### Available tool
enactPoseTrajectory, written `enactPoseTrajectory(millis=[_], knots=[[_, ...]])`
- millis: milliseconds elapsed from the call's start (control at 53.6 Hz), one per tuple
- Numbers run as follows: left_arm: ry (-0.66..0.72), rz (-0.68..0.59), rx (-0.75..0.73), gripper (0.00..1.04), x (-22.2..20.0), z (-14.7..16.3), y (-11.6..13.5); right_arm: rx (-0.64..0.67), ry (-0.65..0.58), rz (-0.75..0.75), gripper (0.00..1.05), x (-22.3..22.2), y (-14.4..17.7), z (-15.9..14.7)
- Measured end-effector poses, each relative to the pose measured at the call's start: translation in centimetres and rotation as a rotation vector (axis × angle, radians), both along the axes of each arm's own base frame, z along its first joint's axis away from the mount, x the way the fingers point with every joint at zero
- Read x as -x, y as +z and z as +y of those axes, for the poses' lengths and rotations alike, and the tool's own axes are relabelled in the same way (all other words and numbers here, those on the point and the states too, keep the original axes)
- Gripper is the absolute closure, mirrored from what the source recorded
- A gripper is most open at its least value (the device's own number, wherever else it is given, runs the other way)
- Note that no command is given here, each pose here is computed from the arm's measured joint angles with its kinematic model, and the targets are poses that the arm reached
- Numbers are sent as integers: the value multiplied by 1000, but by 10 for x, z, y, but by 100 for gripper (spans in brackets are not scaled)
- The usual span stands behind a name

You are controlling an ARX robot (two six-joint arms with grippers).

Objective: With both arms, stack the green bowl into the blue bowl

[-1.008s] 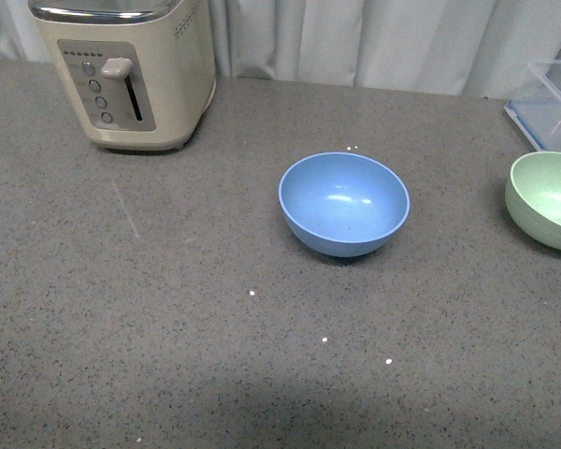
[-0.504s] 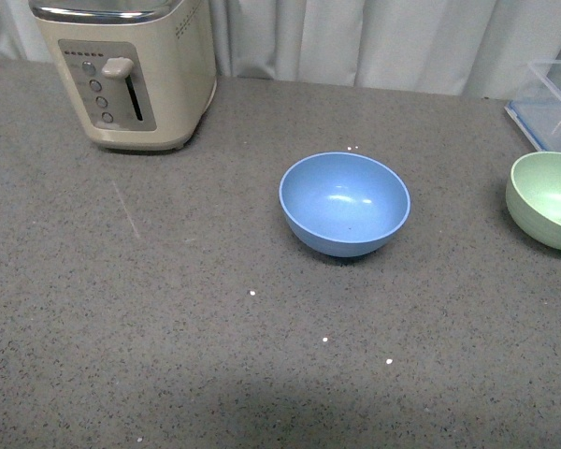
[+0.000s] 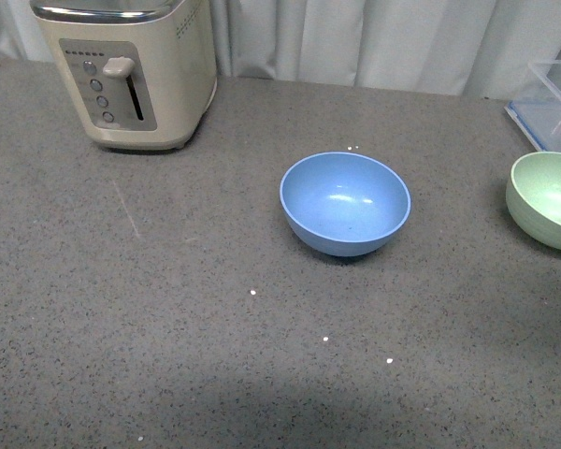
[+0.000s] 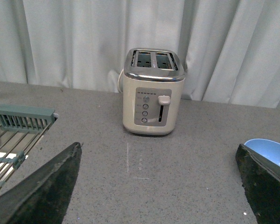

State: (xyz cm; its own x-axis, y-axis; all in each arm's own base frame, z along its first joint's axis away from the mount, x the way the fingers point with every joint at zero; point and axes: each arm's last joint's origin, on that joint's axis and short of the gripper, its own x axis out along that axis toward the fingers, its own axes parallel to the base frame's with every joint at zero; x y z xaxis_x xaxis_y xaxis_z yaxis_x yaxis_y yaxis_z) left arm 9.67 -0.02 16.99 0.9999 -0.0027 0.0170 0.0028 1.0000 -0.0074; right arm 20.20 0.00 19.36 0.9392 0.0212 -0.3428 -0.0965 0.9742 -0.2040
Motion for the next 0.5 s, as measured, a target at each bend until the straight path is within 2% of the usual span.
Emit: enactPoseTrajectory(millis=[19,93,261,504], knots=[[0,0,-1,5,0,0,0,11,16,26,9,-12,0,-1],[0,0,-2,7,0,0,0,81,45,165,9,-45,-11,-5],[0,0,-2,6,0,0,0,107,171,446,9,-96,-40,-9],[0,0,-2,6,0,0,0,185,303,623,9,-149,-69,-4]])
